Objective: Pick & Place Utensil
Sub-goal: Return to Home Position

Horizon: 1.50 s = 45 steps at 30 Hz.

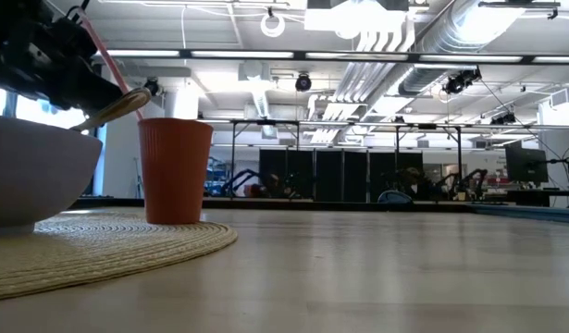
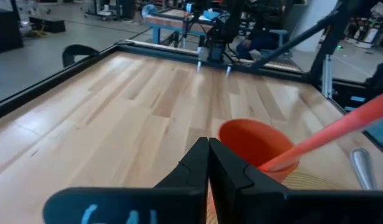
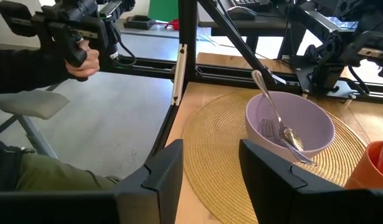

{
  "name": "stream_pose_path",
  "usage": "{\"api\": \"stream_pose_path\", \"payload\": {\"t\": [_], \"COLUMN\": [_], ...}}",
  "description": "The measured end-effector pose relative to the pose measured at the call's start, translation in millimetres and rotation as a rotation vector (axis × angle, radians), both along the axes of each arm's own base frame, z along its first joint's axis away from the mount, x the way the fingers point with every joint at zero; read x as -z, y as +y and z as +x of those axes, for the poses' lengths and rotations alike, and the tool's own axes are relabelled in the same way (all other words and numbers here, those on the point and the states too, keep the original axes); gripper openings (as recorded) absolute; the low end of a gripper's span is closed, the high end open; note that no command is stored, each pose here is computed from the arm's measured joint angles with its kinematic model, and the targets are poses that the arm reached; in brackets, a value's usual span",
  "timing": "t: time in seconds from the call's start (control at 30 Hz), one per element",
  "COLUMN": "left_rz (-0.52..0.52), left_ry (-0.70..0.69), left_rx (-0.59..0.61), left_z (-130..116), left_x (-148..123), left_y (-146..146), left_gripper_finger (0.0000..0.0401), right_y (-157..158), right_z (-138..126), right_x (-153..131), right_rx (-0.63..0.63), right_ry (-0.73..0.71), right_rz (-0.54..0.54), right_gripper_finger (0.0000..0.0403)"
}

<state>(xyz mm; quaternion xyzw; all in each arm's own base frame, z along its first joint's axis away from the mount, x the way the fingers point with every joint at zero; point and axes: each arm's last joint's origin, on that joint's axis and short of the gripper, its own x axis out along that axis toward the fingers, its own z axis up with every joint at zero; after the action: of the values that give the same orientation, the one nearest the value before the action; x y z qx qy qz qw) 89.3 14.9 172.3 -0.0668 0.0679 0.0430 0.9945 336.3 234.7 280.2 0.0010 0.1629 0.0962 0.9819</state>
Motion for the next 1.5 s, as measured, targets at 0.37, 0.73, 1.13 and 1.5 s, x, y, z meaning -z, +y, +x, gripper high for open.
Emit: {"api": "stream_pose_path", "payload": {"t": [0.37,0.73,1.13,1.5], "left_rz": [-0.046,-0.001,0.007,0.004], "left_ry": [-0.059,-0.133,-0.040,-0.072], "left_rx": [-0.072,-0.042,-0.040,-0.011], "left_z": [2.7,9.0,15.0,15.3], "left_x": [1.1,5.2,12.6,9.6], "left_y": [0.9,-8.7,-11.1,-12.0], "left_gripper_finger": [0.0000,0.0000,0.0000,0.0000], "right_y": [-0.2,2.4,1.8,-21.9], "right_z": [0.1,-1.7,-2.1,15.0], "right_x": [-0.1,-0.1,-0.9,-2.9], "right_rx": [0.007,-0.003,0.050,-0.156], "right_ry": [-0.002,-0.002,-0.027,-0.022], "right_rz": [-0.002,-0.001,-0.052,-0.104], "right_gripper_finger": [0.0150,0.0149,0.0141,0.0007]}}
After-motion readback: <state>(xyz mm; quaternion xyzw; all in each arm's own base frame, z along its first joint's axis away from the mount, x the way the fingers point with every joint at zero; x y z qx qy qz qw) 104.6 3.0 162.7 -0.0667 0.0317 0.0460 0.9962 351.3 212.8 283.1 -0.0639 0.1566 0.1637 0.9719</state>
